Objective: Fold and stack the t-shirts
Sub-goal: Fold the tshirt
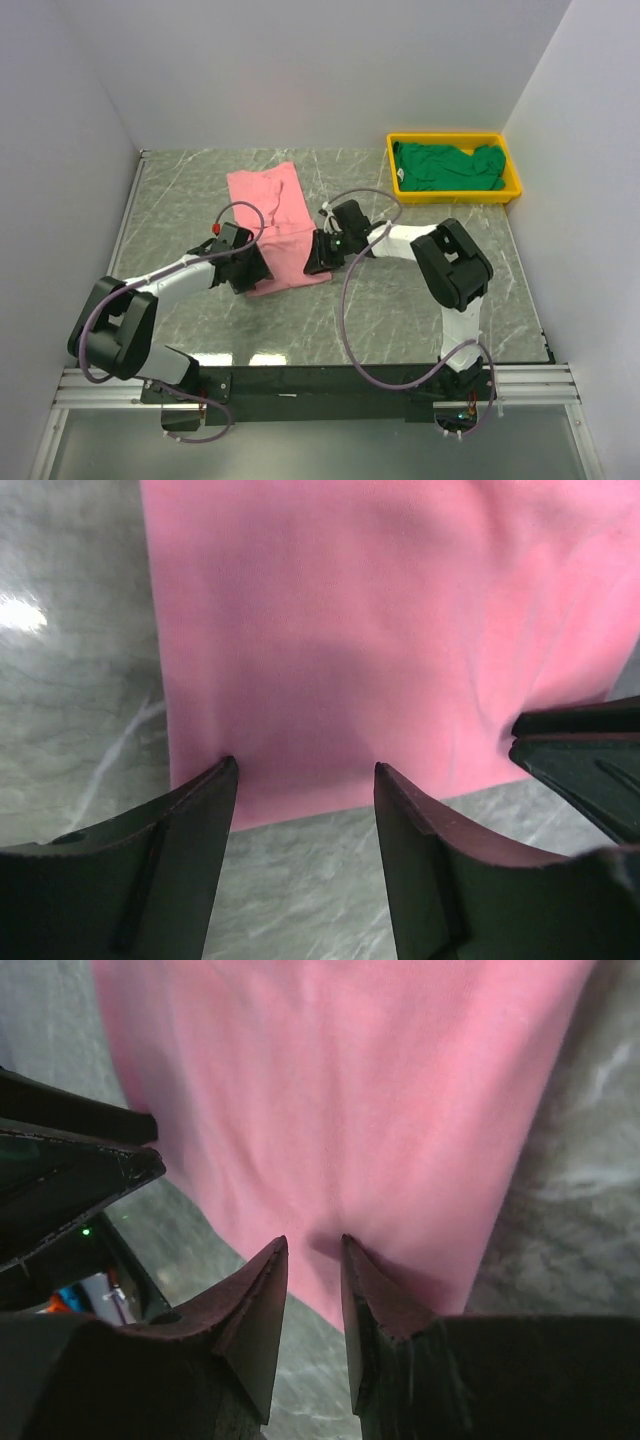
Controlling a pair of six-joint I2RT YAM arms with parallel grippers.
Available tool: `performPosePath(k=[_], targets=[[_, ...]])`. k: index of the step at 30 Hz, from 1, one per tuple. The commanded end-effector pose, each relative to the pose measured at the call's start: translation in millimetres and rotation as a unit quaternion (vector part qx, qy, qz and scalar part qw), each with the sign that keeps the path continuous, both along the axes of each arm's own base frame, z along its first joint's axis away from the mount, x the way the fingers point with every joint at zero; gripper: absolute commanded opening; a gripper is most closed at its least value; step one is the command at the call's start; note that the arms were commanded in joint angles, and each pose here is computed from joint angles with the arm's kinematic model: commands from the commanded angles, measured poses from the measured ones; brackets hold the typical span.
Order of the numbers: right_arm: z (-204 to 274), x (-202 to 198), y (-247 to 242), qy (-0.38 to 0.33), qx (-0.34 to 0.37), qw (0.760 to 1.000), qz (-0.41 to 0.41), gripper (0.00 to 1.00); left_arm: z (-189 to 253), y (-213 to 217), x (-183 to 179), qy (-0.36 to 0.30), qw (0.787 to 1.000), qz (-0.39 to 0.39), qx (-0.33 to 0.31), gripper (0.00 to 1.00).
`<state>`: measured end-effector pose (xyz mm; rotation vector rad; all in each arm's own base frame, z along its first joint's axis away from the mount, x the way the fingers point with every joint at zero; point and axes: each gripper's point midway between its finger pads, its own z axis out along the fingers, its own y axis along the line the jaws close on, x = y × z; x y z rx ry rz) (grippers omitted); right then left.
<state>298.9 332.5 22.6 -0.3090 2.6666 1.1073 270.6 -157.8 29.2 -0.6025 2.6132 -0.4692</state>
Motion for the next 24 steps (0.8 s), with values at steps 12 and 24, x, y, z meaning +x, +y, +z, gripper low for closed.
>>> performPosePath(k=[12,24], targets=[[-10,-98,-71,0.087,-0.003,0.994,-0.069,0.36,0,1,-92,0.076,0.994,-0.045,-0.062,0.65],[96,-26,24,-0.074,0.157,0.984,0.039,0.36,53,-15,-58,-0.015,0.994,-0.04,-0.101,0.62]])
